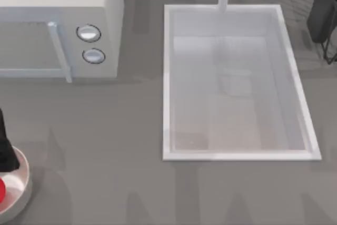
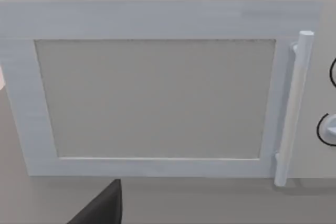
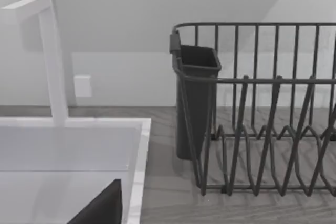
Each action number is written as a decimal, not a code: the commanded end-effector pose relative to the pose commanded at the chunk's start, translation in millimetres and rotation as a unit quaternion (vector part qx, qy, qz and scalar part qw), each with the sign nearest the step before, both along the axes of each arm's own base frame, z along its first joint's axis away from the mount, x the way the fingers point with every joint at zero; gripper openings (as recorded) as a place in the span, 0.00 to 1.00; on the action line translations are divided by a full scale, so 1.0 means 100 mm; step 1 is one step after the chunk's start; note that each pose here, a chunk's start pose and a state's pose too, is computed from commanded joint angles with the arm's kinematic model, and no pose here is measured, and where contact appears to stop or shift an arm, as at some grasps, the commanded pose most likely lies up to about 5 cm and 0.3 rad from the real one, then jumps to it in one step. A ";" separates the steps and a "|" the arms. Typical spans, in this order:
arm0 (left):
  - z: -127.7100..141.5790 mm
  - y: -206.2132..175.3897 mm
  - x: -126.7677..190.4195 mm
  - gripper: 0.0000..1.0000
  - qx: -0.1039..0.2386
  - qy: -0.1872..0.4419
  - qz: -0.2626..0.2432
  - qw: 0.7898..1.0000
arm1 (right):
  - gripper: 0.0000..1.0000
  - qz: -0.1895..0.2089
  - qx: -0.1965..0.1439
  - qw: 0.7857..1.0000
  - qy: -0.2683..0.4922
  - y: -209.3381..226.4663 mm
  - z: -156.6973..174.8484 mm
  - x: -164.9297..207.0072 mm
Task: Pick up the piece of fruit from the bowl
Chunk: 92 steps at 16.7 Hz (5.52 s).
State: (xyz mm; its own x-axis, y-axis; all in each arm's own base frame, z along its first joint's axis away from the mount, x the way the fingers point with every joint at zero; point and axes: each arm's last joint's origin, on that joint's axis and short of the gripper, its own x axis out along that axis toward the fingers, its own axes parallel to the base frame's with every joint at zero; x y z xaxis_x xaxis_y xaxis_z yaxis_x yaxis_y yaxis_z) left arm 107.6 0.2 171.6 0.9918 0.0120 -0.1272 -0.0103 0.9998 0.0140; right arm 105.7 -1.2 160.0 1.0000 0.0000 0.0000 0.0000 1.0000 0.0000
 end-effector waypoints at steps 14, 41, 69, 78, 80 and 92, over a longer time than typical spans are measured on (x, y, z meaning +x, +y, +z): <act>0.27 0.20 0.82 1.00 0.003 0.605 -0.001 0.796 | 1.00 0.000 0.000 1.000 0.000 0.00 0.00 0.00; -0.79 0.24 0.95 1.00 -0.002 0.661 -0.007 0.751 | 1.00 0.000 0.000 1.000 0.000 0.00 0.00 0.00; -0.17 0.26 1.27 0.00 0.001 0.632 -0.010 0.775 | 1.00 0.000 0.000 1.000 0.000 0.00 0.00 0.00; 1.54 0.26 1.30 0.00 0.000 0.639 -0.011 0.769 | 1.00 0.000 0.000 1.000 0.000 0.00 0.00 0.00; 1.81 0.25 1.18 0.00 0.001 0.633 -0.010 0.774 | 1.00 0.000 0.000 1.000 0.000 0.00 0.00 0.00; 1.82 -0.01 1.43 0.00 -0.003 0.638 -0.011 0.770 | 1.00 0.000 0.000 1.000 0.000 0.00 0.00 0.00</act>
State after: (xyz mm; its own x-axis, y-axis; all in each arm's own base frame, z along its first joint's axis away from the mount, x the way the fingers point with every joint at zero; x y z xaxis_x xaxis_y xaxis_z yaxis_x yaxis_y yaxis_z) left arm 250.8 -0.7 353.2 0.0592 -0.0072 -0.9982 0.0246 0.9997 -0.0058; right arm 105.7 -1.2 160.0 1.0000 0.0000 0.0000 0.0000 1.0000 0.0000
